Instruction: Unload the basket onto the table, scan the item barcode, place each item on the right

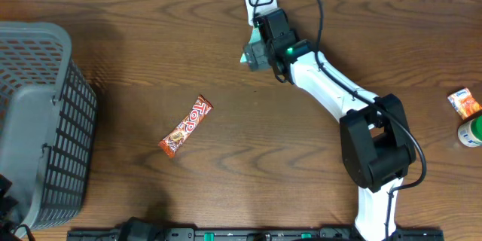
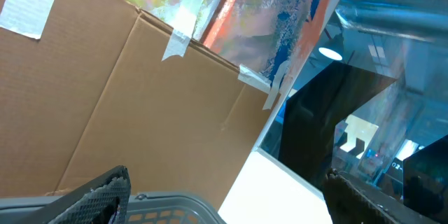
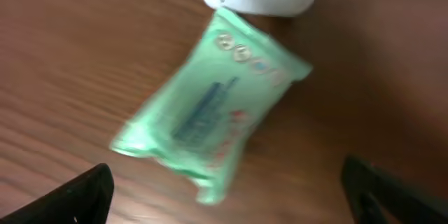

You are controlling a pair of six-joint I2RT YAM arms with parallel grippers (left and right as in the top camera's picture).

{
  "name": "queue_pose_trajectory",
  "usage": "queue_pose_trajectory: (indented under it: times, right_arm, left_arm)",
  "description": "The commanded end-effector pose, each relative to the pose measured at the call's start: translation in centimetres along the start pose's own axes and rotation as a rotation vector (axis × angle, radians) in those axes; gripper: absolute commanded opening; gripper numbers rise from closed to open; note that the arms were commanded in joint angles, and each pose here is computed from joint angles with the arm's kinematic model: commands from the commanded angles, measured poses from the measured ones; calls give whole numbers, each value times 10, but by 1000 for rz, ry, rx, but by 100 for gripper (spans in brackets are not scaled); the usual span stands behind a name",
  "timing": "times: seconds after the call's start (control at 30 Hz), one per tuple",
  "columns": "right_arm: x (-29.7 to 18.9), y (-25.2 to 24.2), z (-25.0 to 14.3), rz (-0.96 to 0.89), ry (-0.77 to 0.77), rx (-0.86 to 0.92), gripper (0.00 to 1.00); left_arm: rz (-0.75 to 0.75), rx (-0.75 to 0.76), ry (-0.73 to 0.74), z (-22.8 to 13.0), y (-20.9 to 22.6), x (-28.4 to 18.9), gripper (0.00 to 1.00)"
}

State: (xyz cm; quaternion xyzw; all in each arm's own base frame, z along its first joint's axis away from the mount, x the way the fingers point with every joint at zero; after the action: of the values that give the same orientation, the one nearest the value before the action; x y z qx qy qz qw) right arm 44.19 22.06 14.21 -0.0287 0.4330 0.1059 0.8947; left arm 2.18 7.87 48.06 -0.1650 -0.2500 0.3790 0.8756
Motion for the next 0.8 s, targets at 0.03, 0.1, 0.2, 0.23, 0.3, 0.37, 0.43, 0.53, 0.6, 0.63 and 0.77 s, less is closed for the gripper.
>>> queue_pose_trajectory:
  times: [0.03,0.1,0.2,0.23,0.3,0.37,0.43,0.53,0.6,0.63,0.77]
  right_arm:
    - [16,23,-13,32,25,369,99]
    - [29,30,-22,-45,-10,370,99]
    - [34,32,-29,-151,-58,396,99]
    - [35,33,-30,-187,-81,414,99]
    - [33,32,-29,-223,-113,439,99]
    - [32,29,-27,-264,-149,466,99]
    - [30,26,-26,-297,-175,486,99]
    - [32,22,-25,-317,-194,504,99]
    - [37,19,-25,-314,-198,513,99]
    - [41,18,-26,-309,-197,518,99]
    - [60,19,-36,-296,-176,518,99]
  left_arm:
    - [8,2,6,-3,-2,1,88]
    - [8,3,6,-3,-2,1,88]
    - [8,3,6,-3,-2,1,88]
    - [8,2,6,-3,-2,1,88]
    - [8,2,6,-3,-2,1,88]
    - [8,3,6,-3,-2,1,88]
    - [8,3,6,-3,-2,1,88]
    - [8,2,6,-3,-2,1,88]
    - [8,2,6,-3,-2,1,88]
    - [8,2,6,-3,-2,1,88]
    - [8,3,6,-3,-2,1,88]
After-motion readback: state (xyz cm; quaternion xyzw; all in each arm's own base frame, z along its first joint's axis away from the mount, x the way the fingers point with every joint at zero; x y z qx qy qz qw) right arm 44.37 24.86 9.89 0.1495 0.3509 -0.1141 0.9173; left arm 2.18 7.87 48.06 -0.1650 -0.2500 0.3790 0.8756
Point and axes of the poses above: each gripper's point midway between its finger pads, its own x axis out along the fingers, its own y axis along the line the jaws close on, z = x × y, the point moved 8 cm from there along -x, back along the fingers
